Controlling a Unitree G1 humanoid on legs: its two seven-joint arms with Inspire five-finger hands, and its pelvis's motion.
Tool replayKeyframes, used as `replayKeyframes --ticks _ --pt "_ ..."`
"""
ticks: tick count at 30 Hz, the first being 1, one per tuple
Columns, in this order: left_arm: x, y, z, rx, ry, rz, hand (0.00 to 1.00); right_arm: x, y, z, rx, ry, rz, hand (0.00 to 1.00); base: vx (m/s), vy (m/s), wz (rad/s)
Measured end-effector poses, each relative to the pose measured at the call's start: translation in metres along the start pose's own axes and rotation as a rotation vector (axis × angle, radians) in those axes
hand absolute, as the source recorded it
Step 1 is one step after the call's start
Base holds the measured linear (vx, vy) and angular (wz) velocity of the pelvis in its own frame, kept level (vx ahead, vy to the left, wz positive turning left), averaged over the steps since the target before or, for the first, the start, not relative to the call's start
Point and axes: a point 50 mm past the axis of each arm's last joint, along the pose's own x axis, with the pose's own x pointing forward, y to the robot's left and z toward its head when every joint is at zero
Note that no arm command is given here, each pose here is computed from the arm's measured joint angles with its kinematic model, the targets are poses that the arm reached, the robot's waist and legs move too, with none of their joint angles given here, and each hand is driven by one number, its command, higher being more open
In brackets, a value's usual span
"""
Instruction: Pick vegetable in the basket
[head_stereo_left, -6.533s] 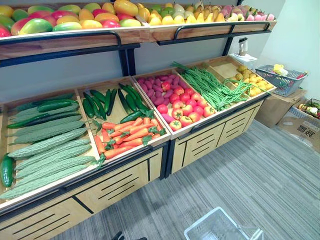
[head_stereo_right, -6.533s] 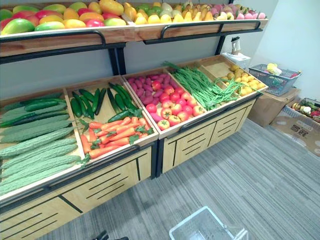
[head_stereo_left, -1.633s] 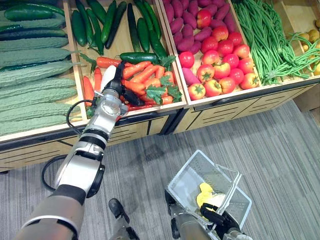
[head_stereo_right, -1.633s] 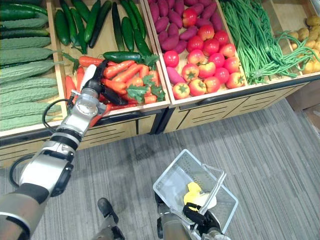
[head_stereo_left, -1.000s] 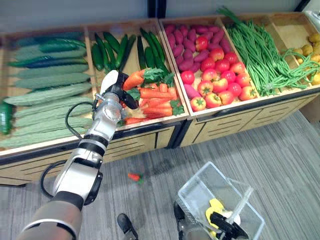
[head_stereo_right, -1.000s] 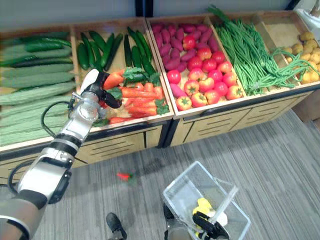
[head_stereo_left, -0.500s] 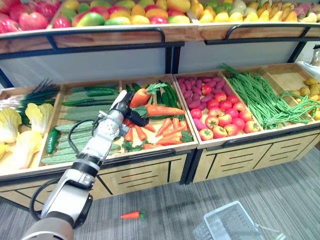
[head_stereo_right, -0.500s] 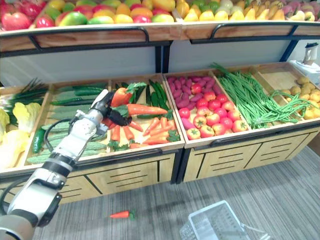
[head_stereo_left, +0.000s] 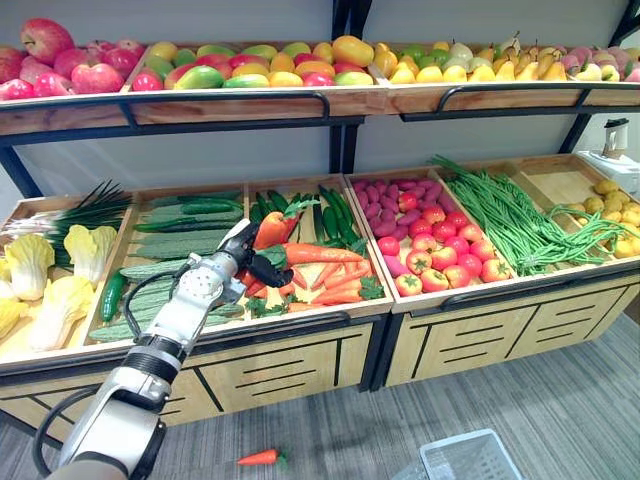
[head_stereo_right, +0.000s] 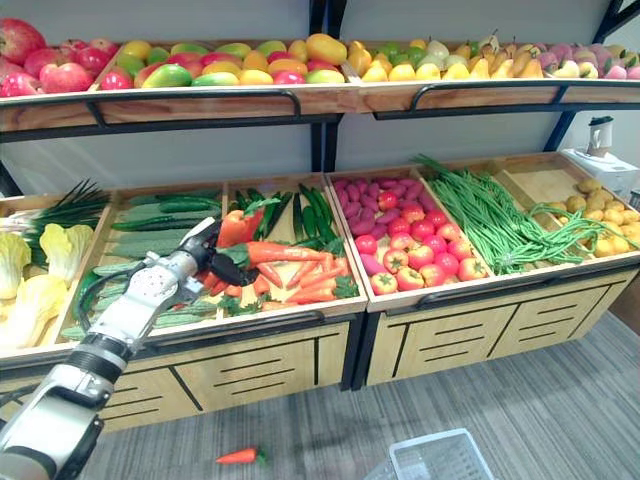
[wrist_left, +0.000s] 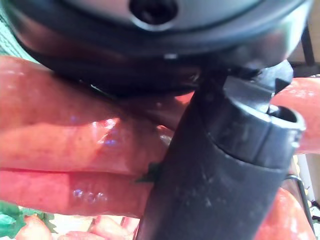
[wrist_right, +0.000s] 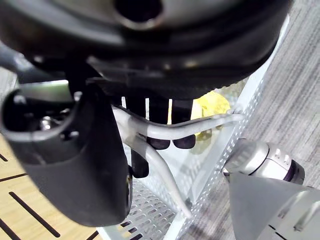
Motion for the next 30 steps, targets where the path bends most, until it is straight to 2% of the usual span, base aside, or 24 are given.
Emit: replayKeyframes --ticks 8,12,16,21,27,30 --pt "-0.003 -0.002 0.017 -0.045 -0.067 -0.013 0.0 0.001 -0.002 0.0 0.042 0.012 -0.007 0.0 -0.01 0.015 -0.31" --pt "-0.007 0.008 0.029 -0.048 -0.116 0.048 0.0 0.005 0.011 0.03 0.063 -0.071 0.047 0.0 0.08 0.04 -1.34" --pt "-0.01 0.002 0.046 -0.079 -0.191 0.021 0.0 0.002 0.014 0.055 0.037 -0.156 0.077 0.0 -0.02 0.109 -1.18" --pt "-0.019 -0.007 0.076 -0.058 -0.328 -0.027 0.0 -0.007 0.009 0.056 -0.001 -0.22 0.093 0.0 -0.06 0.159 -0.52" --pt "-0.031 -0.009 0.098 -0.014 -0.435 -0.092 0.0 -0.026 0.011 0.08 -0.093 -0.339 0.145 0.0 0.01 0.089 -0.37" --pt "-0.037 -0.009 0.104 0.014 -0.471 -0.109 0.0 -0.04 0.015 0.106 -0.139 -0.445 0.176 0.0 0.11 -0.011 -0.04"
